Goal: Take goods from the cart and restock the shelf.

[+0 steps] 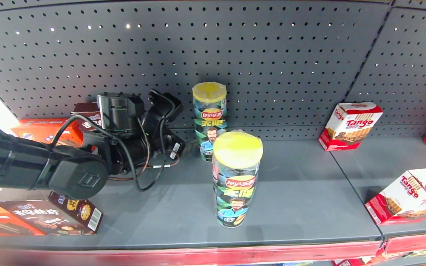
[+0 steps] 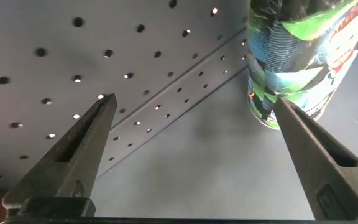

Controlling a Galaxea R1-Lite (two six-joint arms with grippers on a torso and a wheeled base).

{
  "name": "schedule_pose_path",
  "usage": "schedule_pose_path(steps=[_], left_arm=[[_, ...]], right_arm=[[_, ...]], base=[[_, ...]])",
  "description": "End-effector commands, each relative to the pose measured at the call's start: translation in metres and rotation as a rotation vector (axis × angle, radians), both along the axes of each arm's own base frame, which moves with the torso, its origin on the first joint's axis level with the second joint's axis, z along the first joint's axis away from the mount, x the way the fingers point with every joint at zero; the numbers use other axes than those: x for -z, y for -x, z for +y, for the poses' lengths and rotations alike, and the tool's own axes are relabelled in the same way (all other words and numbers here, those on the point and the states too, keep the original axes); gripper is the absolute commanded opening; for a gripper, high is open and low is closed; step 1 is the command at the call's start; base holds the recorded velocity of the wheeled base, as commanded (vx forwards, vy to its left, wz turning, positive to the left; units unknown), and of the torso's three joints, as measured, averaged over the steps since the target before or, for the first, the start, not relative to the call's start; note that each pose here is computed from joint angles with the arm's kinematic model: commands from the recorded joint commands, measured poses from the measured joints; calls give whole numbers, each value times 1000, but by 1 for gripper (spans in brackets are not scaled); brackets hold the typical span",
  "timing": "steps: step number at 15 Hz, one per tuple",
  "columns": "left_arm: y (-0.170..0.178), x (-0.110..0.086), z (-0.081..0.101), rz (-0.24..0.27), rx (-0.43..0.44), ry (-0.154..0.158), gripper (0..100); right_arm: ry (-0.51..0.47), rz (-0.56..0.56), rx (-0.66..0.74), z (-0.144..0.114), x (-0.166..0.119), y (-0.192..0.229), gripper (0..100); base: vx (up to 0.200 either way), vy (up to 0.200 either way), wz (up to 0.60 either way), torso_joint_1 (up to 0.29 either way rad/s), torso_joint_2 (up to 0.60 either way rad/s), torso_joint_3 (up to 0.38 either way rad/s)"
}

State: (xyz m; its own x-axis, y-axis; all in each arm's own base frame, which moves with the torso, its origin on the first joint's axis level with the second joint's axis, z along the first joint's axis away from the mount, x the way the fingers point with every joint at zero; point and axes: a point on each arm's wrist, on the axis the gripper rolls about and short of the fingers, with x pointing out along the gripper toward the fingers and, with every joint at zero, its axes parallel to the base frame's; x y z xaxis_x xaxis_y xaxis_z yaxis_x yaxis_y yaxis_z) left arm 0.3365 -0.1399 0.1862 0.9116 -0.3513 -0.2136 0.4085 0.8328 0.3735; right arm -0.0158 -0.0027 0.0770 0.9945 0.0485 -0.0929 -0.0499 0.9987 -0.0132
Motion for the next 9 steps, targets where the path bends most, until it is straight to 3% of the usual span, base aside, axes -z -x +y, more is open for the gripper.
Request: schedule_pose_path(steps=[1,7,9], left_arm=[[-6,9,-4,13,-5,-6,100],[-4,8,-8,3,3,-3,100],[-4,6,-4,-4,-30,-8,100]], right_arm=[[1,2,0,0,0,0,100],[1,2,0,0,0,0,100],[1,2,0,0,0,0,100]], base=[[0,0,0,0,0,0],[0,0,0,0,0,0],[0,0,0,0,0,0]])
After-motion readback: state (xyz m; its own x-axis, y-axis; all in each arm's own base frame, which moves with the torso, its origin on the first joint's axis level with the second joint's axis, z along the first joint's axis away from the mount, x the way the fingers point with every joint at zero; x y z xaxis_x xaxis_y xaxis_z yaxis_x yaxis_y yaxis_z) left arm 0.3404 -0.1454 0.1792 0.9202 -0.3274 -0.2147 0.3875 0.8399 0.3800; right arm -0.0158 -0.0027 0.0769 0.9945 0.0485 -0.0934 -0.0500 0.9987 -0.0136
